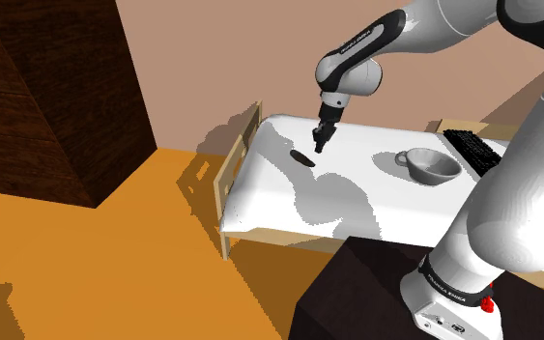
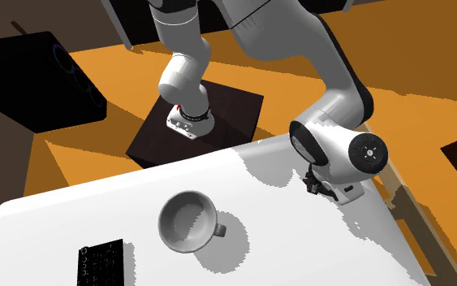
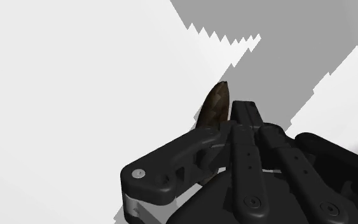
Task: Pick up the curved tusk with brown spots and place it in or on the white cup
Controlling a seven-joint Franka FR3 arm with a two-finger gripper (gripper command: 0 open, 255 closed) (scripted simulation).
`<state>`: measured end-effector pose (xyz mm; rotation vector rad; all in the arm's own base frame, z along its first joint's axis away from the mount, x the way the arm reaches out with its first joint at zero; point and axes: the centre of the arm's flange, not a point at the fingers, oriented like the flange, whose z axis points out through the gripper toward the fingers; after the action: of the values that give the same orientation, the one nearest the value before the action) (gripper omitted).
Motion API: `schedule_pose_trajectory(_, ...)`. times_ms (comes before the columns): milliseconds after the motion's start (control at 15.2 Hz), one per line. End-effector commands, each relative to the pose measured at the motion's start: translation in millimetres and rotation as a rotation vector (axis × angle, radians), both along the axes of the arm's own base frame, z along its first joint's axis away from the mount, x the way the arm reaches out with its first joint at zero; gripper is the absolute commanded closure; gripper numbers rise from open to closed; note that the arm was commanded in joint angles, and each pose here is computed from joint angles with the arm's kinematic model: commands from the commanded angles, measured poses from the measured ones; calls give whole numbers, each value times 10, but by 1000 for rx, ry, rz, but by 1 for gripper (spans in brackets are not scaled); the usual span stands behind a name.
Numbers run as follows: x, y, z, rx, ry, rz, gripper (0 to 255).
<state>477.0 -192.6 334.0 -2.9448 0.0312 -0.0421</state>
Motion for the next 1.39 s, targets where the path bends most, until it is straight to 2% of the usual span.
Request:
schedule_pose_trajectory(0,0,0,0,0,0,0,0)
schedule_pose_trajectory(396,510,-79,-398,-11,-71,-40,0)
schedule_pose_trajectory(924,553,-6,-789,-11,-71,-40,0)
schedule_pose_trajectory(1320,553,-6,-789,-11,-71,-40,0)
